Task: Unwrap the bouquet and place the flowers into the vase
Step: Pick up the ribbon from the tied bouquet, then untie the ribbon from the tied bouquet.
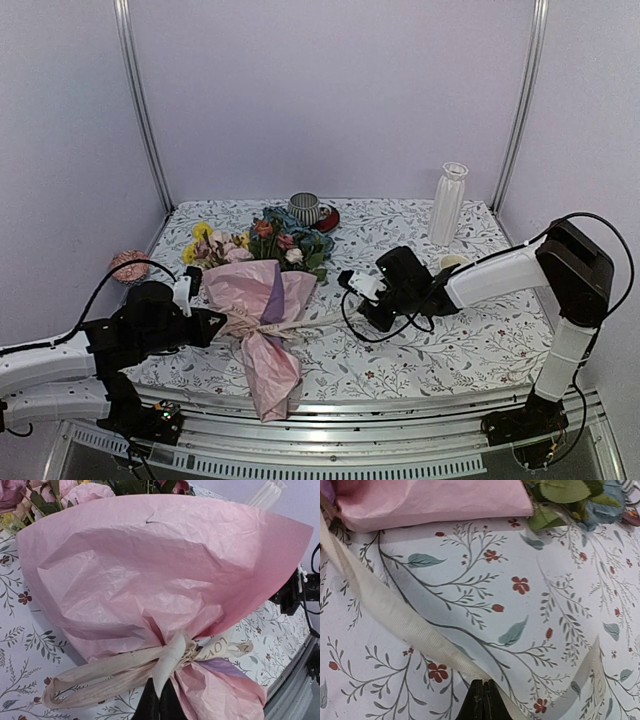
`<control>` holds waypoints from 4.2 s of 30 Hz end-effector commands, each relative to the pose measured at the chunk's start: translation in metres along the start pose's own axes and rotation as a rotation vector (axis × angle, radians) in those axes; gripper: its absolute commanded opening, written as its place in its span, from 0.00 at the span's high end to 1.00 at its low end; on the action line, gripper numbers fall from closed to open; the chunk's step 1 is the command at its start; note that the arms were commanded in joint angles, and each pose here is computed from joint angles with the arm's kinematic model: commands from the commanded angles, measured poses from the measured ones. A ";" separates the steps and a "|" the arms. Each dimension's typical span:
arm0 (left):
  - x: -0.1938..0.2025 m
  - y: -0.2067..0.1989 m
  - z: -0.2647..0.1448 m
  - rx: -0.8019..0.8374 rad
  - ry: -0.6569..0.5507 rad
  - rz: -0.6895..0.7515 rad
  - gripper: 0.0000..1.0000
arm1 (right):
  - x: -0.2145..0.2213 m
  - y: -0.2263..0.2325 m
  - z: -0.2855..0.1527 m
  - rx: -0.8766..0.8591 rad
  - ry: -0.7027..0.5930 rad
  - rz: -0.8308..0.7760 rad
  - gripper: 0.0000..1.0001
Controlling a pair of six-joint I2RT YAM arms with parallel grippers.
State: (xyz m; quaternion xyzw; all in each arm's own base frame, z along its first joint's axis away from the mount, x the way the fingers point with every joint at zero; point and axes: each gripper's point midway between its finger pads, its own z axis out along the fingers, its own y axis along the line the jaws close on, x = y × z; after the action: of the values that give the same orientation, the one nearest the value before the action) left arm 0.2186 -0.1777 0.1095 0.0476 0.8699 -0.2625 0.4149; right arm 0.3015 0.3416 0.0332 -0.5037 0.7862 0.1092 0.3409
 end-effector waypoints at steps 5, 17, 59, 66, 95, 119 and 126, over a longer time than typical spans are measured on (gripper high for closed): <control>-0.024 -0.008 -0.010 0.009 -0.048 -0.012 1.00 | -0.022 -0.052 -0.036 0.206 -0.145 0.141 0.98; -0.038 -0.018 -0.021 0.043 -0.081 -0.023 1.00 | -0.023 -0.073 -0.057 0.284 -0.210 0.222 0.98; -0.082 -0.024 -0.058 0.032 -0.220 -0.047 1.00 | 0.010 -0.138 -0.095 0.567 -0.238 0.451 0.98; -0.095 -0.050 -0.062 0.141 -0.217 -0.035 1.00 | 0.009 -0.136 -0.094 0.553 -0.240 0.449 0.98; -0.136 -0.109 -0.073 0.357 -0.259 -0.011 1.00 | 0.007 -0.130 -0.084 0.502 -0.221 0.452 0.98; -0.150 -0.104 -0.106 0.366 -0.360 -0.023 1.00 | 0.026 -0.157 -0.109 0.685 -0.222 0.559 0.98; -0.147 -0.099 -0.107 0.353 -0.367 -0.034 1.00 | 0.034 -0.168 -0.127 0.716 -0.267 0.631 0.98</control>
State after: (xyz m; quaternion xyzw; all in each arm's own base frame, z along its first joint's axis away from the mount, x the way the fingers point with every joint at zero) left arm 0.2072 -0.1978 0.3019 0.0681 0.7403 -0.4208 0.5199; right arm 0.3800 0.1976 0.1212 -0.1255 0.8441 0.0014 0.5214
